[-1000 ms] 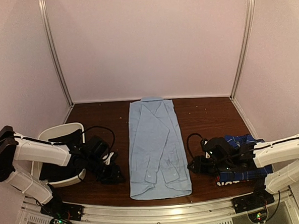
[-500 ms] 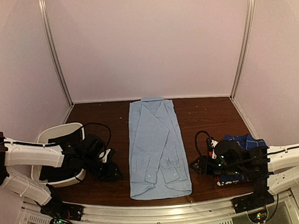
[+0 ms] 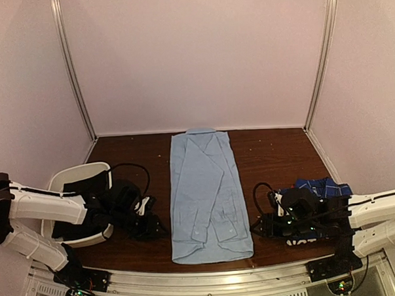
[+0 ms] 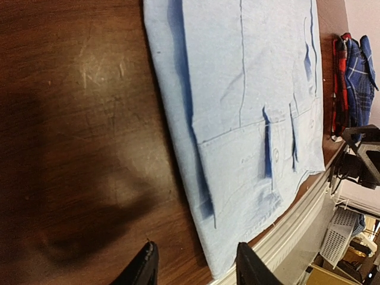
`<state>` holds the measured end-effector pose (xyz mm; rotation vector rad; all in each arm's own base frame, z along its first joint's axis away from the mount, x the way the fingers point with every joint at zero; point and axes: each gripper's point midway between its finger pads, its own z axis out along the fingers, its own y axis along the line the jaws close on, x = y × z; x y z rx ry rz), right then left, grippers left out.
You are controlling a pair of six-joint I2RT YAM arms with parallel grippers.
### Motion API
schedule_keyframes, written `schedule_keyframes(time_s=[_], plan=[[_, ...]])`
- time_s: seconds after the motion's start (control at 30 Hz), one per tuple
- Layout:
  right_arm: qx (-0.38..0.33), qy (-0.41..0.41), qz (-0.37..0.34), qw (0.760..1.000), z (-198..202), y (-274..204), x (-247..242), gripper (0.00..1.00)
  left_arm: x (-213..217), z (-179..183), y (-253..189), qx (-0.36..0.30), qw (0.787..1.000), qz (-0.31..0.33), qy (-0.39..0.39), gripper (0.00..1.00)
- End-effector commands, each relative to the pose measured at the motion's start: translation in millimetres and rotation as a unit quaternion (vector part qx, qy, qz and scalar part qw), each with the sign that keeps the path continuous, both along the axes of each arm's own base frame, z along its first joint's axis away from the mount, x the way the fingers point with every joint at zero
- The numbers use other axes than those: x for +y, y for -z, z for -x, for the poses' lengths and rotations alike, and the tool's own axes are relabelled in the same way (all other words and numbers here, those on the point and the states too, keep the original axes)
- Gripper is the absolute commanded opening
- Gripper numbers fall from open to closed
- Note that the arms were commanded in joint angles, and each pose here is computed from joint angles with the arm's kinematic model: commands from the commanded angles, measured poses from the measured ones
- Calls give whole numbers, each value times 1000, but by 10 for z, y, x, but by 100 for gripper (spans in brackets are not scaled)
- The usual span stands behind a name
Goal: Fold and stack the long sleeve shirts
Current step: Pick up the rectangle-folded shirt from the center of the board.
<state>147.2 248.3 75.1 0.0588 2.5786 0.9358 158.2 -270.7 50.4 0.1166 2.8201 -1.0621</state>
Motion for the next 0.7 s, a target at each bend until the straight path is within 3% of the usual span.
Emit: schedule_keyframes(time_s=[0.0,0.5,0.67], plan=[[23,-27,-30,999,4,92,87,58,-133,-4,29,-4,1000,22,10,46],[63,-50,-25,996,-123,424,90,57,-224,9,289,36,999,9,12,44],[74,-59,-25,995,-105,476,129,54,-241,14,311,48,999,2,14,38]])
